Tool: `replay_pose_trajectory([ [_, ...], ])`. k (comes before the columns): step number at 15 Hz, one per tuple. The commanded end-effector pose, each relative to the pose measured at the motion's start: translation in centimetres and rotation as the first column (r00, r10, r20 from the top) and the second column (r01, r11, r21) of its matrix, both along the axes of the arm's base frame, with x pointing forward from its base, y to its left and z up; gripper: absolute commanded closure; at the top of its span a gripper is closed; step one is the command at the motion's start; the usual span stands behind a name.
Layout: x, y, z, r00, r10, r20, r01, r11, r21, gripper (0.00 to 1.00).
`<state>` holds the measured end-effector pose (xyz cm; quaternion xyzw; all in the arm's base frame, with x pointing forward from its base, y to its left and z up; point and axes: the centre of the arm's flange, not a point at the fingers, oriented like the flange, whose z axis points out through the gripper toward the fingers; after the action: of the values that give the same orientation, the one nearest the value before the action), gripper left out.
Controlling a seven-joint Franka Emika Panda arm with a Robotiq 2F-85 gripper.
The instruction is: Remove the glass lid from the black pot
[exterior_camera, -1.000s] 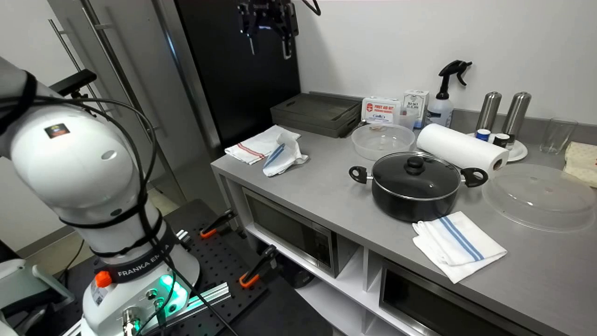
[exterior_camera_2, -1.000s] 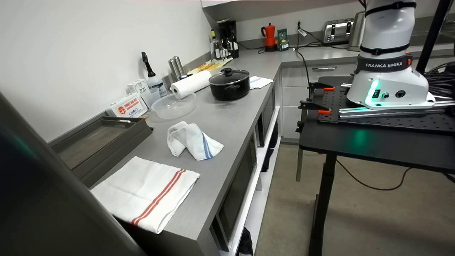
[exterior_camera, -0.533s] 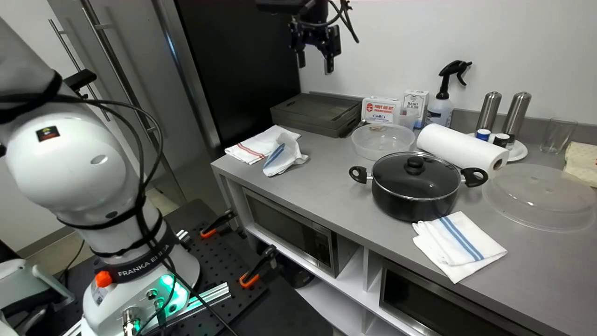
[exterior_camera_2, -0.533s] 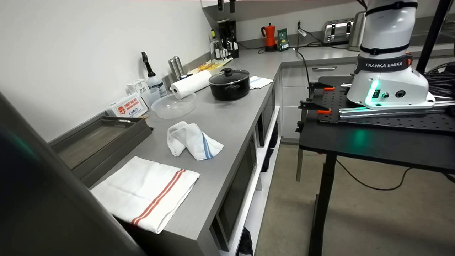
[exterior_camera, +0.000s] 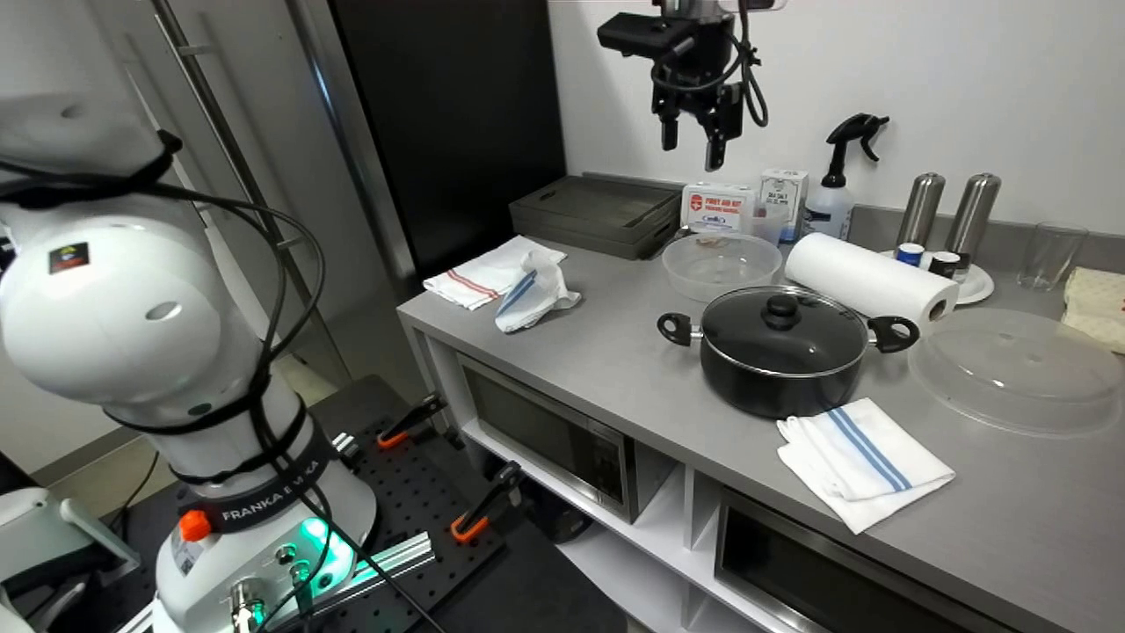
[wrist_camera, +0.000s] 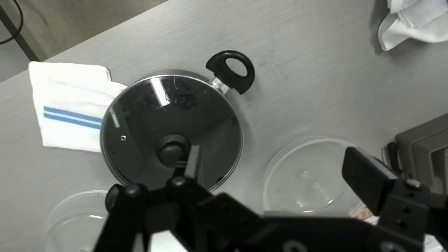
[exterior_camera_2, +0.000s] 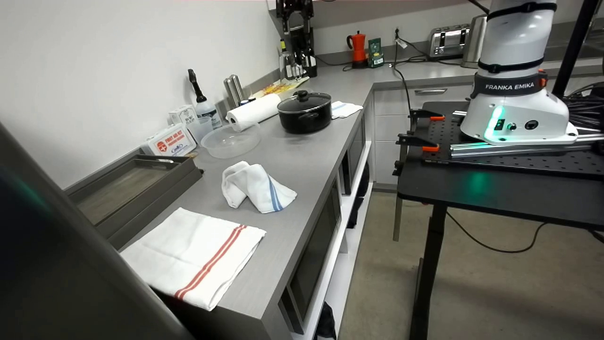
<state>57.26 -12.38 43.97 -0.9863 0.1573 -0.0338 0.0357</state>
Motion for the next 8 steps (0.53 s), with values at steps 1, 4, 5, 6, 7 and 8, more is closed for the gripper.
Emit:
replay_pose_trajectory([
  [1,5.3,-3.4,-1.5,0.990,-0.141,-0.005,0.142,0.990,0.021,0.00],
  [4,8.1,-5.9,-3.6,0.971,-0.241,-0.013,0.241,0.970,0.021,0.00],
  [5,9.1,-6.7,-4.4,0.962,-0.273,-0.021,0.274,0.962,0.024,0.00],
  [6,9.8,-7.3,-5.0,0.953,-0.303,-0.028,0.303,0.952,0.027,0.00],
  [7,10.6,-7.9,-5.7,0.943,-0.330,-0.033,0.331,0.943,0.029,0.00],
  [8,11.3,-8.5,-6.4,0.934,-0.355,-0.038,0.356,0.934,0.031,0.00],
])
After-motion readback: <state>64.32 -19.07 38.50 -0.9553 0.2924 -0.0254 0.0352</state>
